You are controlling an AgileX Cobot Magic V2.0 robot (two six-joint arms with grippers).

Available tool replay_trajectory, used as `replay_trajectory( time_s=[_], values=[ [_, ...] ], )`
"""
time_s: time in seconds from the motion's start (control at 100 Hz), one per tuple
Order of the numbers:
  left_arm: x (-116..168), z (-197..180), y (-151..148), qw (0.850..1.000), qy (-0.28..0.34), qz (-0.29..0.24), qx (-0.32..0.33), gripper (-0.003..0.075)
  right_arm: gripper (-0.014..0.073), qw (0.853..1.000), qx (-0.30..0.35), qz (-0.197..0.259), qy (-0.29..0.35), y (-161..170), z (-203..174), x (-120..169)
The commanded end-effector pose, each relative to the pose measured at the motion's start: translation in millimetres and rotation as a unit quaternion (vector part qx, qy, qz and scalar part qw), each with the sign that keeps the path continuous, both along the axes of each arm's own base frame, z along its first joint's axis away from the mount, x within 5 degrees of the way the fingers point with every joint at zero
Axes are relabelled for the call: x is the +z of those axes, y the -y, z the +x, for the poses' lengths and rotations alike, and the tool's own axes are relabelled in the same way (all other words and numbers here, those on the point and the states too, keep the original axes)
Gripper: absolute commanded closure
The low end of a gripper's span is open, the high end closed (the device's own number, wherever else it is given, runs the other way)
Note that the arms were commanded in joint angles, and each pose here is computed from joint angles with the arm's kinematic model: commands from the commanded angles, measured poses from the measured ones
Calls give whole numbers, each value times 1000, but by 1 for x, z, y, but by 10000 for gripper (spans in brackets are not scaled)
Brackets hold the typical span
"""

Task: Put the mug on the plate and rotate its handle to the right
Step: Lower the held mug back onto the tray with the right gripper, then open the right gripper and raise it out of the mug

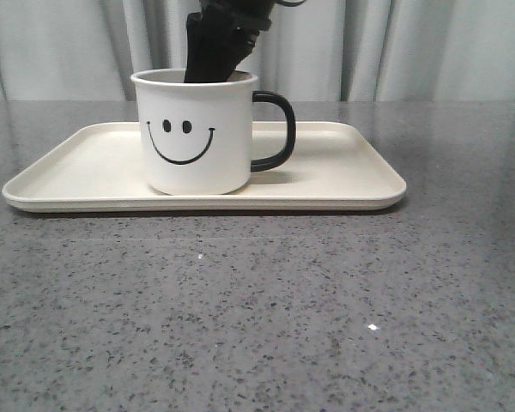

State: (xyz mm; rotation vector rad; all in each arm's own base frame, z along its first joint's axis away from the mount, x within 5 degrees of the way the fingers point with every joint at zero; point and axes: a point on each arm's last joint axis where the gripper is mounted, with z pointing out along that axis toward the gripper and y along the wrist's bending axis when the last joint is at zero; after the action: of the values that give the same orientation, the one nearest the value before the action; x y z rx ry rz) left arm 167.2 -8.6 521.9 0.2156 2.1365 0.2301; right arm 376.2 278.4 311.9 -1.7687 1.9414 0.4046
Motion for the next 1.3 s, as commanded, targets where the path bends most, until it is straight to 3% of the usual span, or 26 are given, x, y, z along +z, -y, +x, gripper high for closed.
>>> replay_trajectory(
  time_s=[0.0,0.17,0.37,0.77,1.03,1.29],
  values=[
    [9,-7,-2,1000,27,-5,5,740,461,1000,18,8,-1,10,-17,32],
    [9,-7,-2,1000,27,-5,5,740,454,1000,18,8,-1,10,-17,32],
    [9,-7,-2,1000,27,-5,5,740,370,1000,19,18,13,10,-17,43],
    [9,-7,-2,1000,27,-5,5,740,370,997,25,66,25,9,-27,70],
    [9,-7,-2,1000,27,-5,5,740,370,994,28,91,55,20,-46,104],
    [9,-7,-2,1000,27,-5,5,740,370,981,-2,153,117,44,-82,165]
  ],
)
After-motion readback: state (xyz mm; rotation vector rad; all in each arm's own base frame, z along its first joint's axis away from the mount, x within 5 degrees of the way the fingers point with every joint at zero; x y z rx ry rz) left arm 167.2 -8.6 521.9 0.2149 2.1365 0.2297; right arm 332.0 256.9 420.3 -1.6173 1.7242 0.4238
